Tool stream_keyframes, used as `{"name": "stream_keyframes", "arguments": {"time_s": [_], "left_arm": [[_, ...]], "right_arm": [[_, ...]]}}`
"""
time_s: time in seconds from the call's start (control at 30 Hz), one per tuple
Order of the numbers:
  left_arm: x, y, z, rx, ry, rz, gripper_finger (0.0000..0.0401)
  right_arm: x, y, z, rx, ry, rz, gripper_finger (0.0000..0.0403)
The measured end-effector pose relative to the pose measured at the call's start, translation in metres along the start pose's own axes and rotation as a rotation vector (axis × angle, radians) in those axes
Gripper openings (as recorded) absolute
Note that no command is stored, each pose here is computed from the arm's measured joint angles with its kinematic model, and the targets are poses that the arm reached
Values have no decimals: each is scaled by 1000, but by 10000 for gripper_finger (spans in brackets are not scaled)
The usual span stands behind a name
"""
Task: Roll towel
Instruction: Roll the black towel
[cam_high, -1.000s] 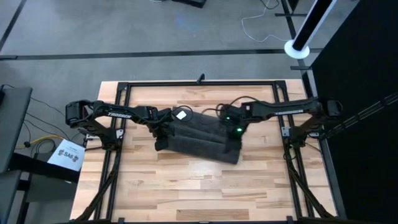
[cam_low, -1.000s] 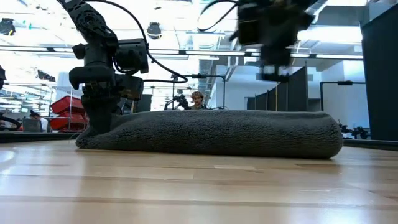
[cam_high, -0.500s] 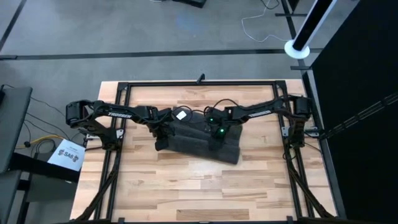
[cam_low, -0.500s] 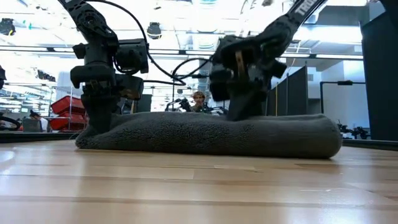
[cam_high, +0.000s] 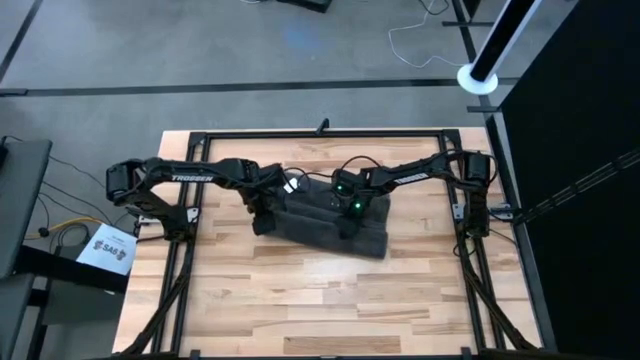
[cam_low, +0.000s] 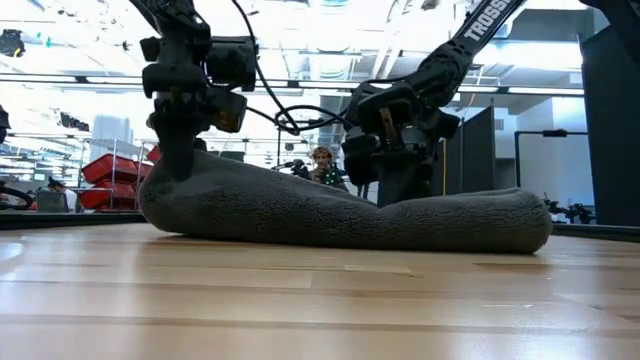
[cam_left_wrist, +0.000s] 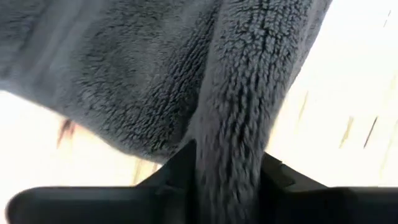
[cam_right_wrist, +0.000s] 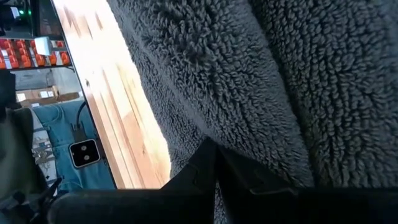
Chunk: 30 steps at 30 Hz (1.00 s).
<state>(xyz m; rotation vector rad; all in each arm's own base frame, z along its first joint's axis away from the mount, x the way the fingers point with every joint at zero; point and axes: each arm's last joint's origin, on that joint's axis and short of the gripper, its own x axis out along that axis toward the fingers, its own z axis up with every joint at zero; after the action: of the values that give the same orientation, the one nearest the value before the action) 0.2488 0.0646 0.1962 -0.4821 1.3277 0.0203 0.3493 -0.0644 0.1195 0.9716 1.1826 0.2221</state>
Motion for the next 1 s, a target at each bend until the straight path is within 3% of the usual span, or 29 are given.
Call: {"name": "stream_keyframes", "arguments": {"time_s": [0.37, 0.57, 0.67, 0.77, 1.0], "left_arm": [[-25, 2, -3, -25, 125, 5, 103], [-39, -8, -3, 11, 174, -107, 102], [-38, -12, 0, 39, 135, -210, 88], [-28, -12, 5, 89, 64, -217, 65], [-10, 9, 13, 68, -113, -81, 10]], "right_arm": [[0, 0, 0, 1, 3, -2, 0], [0, 0, 0, 1, 3, -2, 0], [0, 0, 0, 1, 3, -2, 0], [0, 0, 0, 1, 2, -2, 0], [0, 0, 0, 1, 3, -2, 0]]}}
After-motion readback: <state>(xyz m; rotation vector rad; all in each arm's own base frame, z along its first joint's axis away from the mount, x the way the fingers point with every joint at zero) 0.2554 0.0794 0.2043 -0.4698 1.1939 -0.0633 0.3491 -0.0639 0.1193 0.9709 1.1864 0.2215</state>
